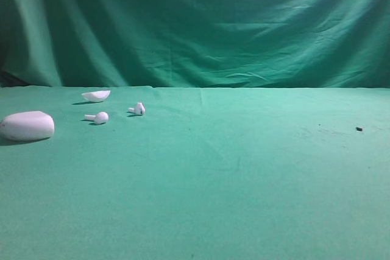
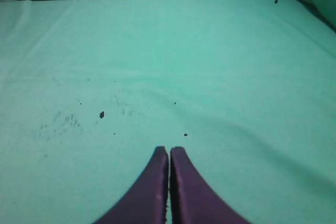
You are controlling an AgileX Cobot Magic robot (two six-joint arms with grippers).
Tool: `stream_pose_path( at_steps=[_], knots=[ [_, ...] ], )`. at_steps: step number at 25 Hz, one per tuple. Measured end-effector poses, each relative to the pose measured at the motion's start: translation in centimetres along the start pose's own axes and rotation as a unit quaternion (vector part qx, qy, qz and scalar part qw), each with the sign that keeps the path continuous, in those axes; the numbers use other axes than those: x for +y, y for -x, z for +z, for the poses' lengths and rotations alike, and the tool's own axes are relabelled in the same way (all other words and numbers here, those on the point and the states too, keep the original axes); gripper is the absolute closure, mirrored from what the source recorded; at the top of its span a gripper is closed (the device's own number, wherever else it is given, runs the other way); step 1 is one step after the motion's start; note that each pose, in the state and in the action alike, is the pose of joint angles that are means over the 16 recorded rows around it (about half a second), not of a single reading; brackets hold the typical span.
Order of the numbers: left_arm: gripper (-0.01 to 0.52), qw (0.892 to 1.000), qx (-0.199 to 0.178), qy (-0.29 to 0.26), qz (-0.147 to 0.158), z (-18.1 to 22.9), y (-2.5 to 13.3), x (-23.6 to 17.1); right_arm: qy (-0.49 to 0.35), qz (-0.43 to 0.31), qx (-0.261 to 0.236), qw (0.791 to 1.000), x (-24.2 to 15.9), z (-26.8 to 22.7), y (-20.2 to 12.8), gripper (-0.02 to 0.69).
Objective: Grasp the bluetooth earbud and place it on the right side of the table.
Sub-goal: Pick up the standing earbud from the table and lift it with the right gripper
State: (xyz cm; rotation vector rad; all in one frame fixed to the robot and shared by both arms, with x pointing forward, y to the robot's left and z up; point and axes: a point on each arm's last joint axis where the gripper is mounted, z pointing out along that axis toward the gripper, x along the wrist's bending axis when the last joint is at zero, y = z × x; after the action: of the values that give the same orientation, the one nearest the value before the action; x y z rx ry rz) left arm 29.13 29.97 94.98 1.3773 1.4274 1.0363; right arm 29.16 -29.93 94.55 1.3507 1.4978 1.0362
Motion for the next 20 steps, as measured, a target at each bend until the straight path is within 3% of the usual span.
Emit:
stream_pose_path(
  at_steps=[13, 16, 20],
  knots=[
    [0.514, 1.000, 0.000, 0.000, 0.000, 0.0, 0.0, 0.0, 0.181, -0.024, 0.026, 0.983, 4.1, -0.7, -0.5, 0.665],
    [0.514, 1.000, 0.000, 0.000, 0.000, 0.0, 0.0, 0.0, 0.169, -0.015, 0.027, 0.985, 5.7, -0.7, -0.4, 0.665],
    [0.514, 1.000, 0.000, 0.000, 0.000, 0.0, 0.0, 0.0, 0.093, -0.005, 0.019, 0.996, 7.8, 0.0, -0.1, 0.665]
  ],
)
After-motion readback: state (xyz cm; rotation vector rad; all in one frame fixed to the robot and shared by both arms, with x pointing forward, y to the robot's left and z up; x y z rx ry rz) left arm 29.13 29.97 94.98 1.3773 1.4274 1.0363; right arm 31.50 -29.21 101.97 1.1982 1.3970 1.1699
